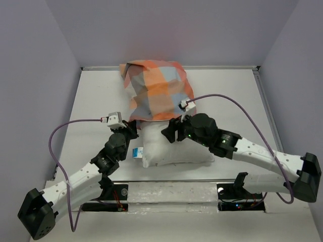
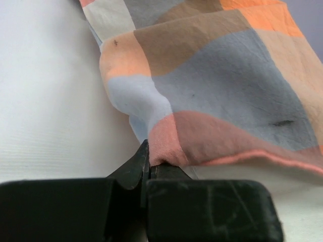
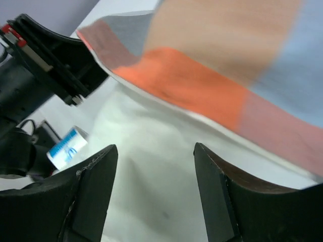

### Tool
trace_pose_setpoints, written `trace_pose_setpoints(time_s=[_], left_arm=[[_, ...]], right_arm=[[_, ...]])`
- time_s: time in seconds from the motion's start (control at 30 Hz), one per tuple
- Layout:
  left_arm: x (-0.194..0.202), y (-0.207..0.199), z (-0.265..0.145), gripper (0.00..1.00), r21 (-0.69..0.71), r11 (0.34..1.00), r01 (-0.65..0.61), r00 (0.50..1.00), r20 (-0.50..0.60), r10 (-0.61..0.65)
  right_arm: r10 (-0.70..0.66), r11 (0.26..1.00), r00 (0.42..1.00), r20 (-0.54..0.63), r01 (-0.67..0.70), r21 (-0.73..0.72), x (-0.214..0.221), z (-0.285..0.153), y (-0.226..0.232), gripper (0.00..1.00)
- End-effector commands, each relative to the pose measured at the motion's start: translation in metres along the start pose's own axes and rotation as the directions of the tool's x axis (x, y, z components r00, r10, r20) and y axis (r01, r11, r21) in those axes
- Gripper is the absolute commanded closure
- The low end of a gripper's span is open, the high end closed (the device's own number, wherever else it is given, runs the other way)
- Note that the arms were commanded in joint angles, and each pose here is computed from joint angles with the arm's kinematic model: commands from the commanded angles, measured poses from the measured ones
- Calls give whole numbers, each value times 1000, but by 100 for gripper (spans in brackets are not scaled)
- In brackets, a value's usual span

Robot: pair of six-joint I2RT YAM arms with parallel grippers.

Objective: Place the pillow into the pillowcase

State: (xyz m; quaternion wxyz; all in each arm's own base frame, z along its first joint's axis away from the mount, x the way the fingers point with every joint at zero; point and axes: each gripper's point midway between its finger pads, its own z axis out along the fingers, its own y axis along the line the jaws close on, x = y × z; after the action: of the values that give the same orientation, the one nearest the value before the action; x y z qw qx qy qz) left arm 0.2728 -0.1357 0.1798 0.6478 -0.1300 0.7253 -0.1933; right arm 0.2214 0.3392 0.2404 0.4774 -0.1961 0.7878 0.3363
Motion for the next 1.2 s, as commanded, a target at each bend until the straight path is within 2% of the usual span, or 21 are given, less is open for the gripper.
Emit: trace_pose_setpoints(time_s=[0.0, 0.13, 0.33, 0.47, 0.67, 0.77, 0.87, 0.97, 1.03, 1.07, 1.17], left_arm=[[-35, -30, 0, 100, 97, 990, 97, 993, 51, -103], [-40, -37, -2, 100, 121, 987, 105, 993, 45, -111], [-47, -49, -6, 100, 174, 977, 127, 990, 31, -135], [-51, -49, -9, 100, 175, 977, 125, 991, 33, -133], [-46, -47, -8, 100, 163, 980, 117, 992, 16, -121], [-46, -44, -8, 100, 147, 983, 112, 993, 18, -116], [-48, -44, -7, 100, 147, 983, 110, 993, 24, -115], [-51, -47, -7, 100, 153, 982, 114, 992, 30, -120], [-55, -48, -8, 100, 154, 981, 115, 992, 34, -122], [-57, -49, -8, 100, 154, 981, 114, 992, 35, -121], [-62, -49, -9, 100, 155, 982, 108, 992, 45, -116]], right_arm=[[-104, 967, 994, 39, 92, 238, 6, -41, -63, 33], [-142, 900, 988, 63, 102, 423, 7, -61, -106, 30], [-200, 840, 980, -3, 173, 514, 12, -51, -131, 27], [-204, 810, 979, 29, 152, 566, 3, -42, -143, 30], [-153, 737, 977, 152, 10, 675, -18, -49, -169, 40], [-145, 754, 969, 200, -23, 657, -26, -46, -168, 42], [-150, 775, 960, 238, -35, 630, -31, -34, -163, 41], [-130, 773, 956, 262, -68, 631, -31, -20, -178, 39], [-110, 756, 958, 264, -92, 648, -18, -16, -196, 39], [-93, 786, 954, 285, -105, 610, -18, -11, -194, 39], [-58, 808, 946, 320, -144, 571, -4, -16, -201, 40]])
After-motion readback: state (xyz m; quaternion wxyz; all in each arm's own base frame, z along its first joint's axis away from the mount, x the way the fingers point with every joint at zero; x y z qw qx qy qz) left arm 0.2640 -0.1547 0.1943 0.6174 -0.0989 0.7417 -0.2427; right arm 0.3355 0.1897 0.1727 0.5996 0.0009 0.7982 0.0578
